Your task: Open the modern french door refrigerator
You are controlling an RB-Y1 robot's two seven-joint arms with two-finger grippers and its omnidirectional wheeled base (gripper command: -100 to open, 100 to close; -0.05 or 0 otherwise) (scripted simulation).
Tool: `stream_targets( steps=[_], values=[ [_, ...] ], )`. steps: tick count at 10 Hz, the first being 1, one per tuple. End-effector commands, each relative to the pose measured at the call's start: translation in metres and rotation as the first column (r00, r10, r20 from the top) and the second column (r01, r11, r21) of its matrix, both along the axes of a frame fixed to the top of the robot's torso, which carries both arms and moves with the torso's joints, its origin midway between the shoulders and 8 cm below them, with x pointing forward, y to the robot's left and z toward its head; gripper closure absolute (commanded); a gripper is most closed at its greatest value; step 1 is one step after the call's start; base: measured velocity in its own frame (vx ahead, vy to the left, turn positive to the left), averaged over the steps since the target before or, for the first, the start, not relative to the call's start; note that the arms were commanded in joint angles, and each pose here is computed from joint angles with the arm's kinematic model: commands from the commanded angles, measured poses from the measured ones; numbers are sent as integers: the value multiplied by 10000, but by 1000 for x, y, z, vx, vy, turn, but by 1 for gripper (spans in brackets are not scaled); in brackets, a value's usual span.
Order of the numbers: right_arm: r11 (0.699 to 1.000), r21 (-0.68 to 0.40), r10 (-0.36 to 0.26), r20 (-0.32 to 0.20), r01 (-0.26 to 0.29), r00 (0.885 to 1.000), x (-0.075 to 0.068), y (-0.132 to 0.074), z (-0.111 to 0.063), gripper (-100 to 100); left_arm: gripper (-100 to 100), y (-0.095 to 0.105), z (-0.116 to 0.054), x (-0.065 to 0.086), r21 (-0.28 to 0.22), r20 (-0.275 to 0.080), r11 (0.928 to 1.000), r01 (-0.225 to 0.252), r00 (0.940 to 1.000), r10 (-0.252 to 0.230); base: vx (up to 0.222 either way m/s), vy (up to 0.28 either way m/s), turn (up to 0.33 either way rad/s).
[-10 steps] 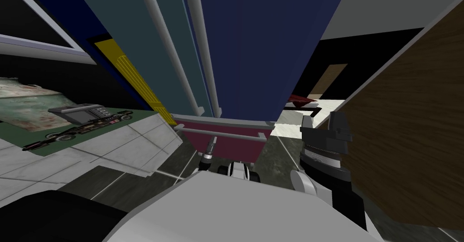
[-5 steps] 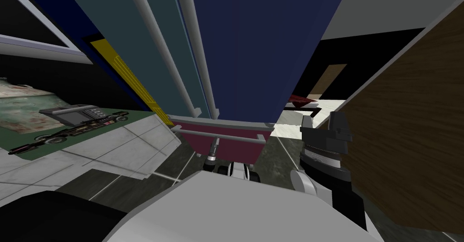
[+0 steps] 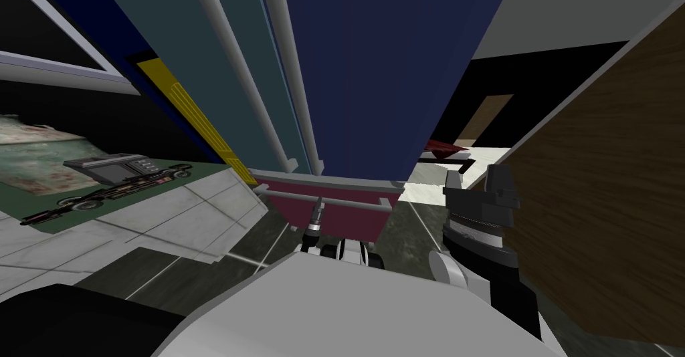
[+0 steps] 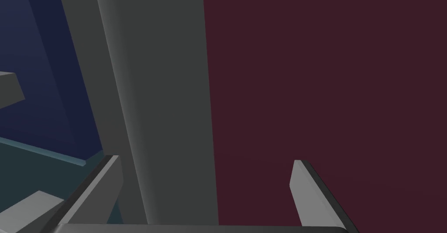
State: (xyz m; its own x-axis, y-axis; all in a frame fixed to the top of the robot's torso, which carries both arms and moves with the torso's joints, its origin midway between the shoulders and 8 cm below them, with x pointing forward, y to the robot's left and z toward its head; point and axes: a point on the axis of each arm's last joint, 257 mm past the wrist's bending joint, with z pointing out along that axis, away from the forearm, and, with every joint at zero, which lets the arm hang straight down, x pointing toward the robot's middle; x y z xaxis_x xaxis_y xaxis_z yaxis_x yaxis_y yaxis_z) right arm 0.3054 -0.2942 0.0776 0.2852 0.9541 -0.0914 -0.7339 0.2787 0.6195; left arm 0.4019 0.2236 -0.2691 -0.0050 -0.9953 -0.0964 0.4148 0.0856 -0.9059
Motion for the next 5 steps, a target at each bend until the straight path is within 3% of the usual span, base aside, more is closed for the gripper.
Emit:
stream_targets(
  steps=[1,2,4,5],
  values=[
    [10000,0,0,0,0,10000,0,0,0,0,-100,0,4,5,5,3,10000,9,10000,-9,0,0,0],
    [10000,0,0,0,0,10000,0,0,0,0,100,1,-1,-4,-2,-21,10000,-6,10000,6,12,4,-13],
    [10000,0,0,0,0,10000,0,0,0,0,100,2,-8,-18,-7,-21,10000,-28,10000,28,16,9,-12],
    [10000,0,0,0,0,10000,0,0,0,0,100,2,-8,-18,-7,-21,10000,-28,10000,28,0,0,0]
  ],
)
